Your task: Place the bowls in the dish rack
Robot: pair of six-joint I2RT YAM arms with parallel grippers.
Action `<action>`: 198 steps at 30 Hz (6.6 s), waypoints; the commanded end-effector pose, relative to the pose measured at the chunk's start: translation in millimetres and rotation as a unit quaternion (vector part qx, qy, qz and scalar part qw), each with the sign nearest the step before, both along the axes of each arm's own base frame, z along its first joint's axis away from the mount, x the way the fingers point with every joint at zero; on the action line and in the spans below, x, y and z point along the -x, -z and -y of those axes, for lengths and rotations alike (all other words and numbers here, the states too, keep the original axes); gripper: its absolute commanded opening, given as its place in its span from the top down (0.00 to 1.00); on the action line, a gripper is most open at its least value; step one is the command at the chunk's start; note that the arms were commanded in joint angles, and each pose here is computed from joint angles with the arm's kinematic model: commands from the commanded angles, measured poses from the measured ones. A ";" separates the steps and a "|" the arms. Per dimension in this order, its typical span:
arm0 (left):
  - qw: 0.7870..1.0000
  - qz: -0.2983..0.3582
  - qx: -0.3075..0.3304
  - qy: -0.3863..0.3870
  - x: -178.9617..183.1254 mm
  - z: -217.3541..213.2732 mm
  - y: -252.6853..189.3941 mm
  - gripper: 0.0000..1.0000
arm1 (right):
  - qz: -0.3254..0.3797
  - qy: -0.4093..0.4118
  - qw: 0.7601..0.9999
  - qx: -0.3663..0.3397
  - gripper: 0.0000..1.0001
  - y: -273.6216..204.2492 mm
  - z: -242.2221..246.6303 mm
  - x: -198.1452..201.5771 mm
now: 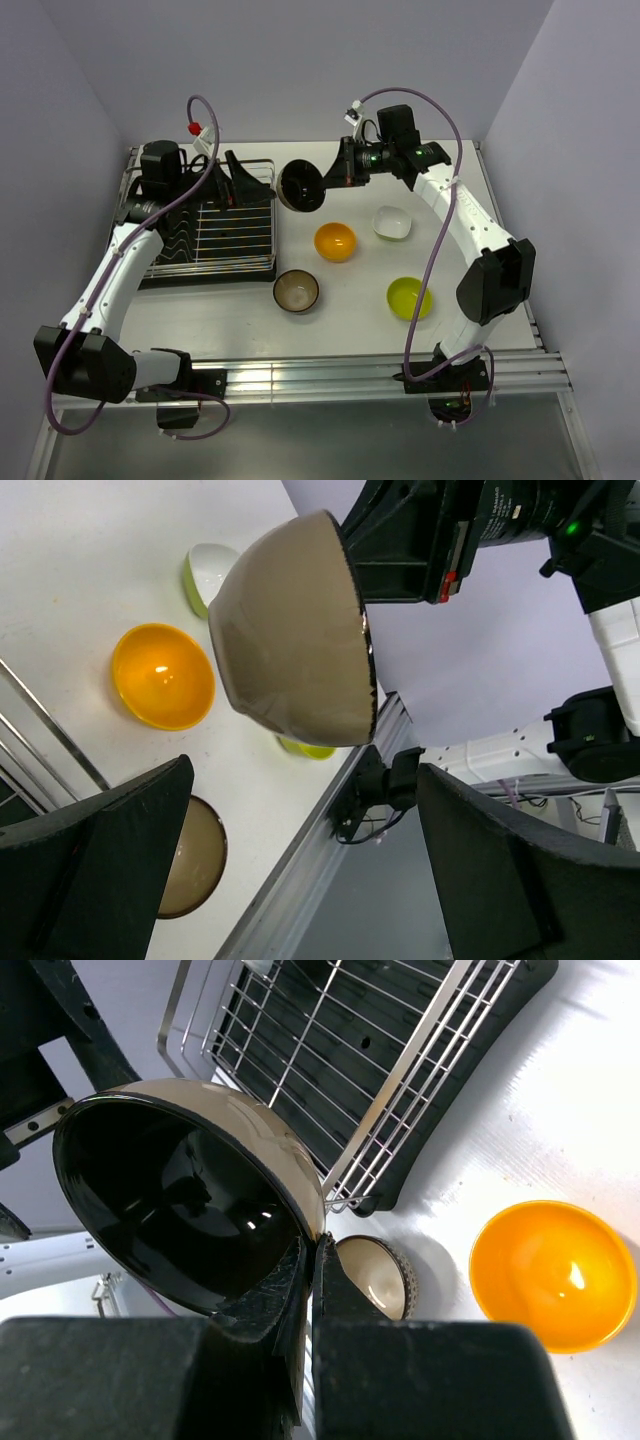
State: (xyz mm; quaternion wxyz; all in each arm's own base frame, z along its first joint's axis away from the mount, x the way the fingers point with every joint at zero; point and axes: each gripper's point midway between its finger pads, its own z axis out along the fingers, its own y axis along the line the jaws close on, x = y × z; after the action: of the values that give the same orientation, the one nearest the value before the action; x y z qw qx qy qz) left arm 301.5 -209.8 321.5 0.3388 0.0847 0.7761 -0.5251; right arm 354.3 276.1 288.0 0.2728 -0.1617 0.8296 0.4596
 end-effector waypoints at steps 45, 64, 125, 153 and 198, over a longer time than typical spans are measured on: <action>0.997 -0.042 0.061 0.023 9.4 40.0 -5.7 0.05 | 0.050 -0.064 0.995 -0.049 1.00 -44.4 -39.3 25.3; 0.998 -0.020 0.057 0.020 12.2 36.1 -9.0 0.93 | 0.045 -0.077 0.995 -0.042 1.00 -39.6 -45.3 31.8; 0.798 -0.008 -0.502 -0.333 -26.1 -338.0 63.9 1.00 | 0.052 -0.072 0.996 0.021 0.03 -14.9 -23.9 42.1; 0.752 -0.018 -0.601 -0.271 -42.3 -335.8 131.2 1.00 | 0.046 -0.067 0.996 0.042 0.02 -2.7 -17.8 42.8; 0.790 -0.061 -0.567 -0.224 -42.4 -287.8 159.3 0.12 | 0.057 -0.069 0.995 0.052 0.02 2.9 -12.7 47.8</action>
State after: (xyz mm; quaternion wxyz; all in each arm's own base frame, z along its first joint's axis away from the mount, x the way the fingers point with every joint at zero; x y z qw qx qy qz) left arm 332.9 88.3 141.2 0.2599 0.0566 0.9573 0.1135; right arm 312.1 291.9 263.5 0.2453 -0.2417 0.8384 0.4226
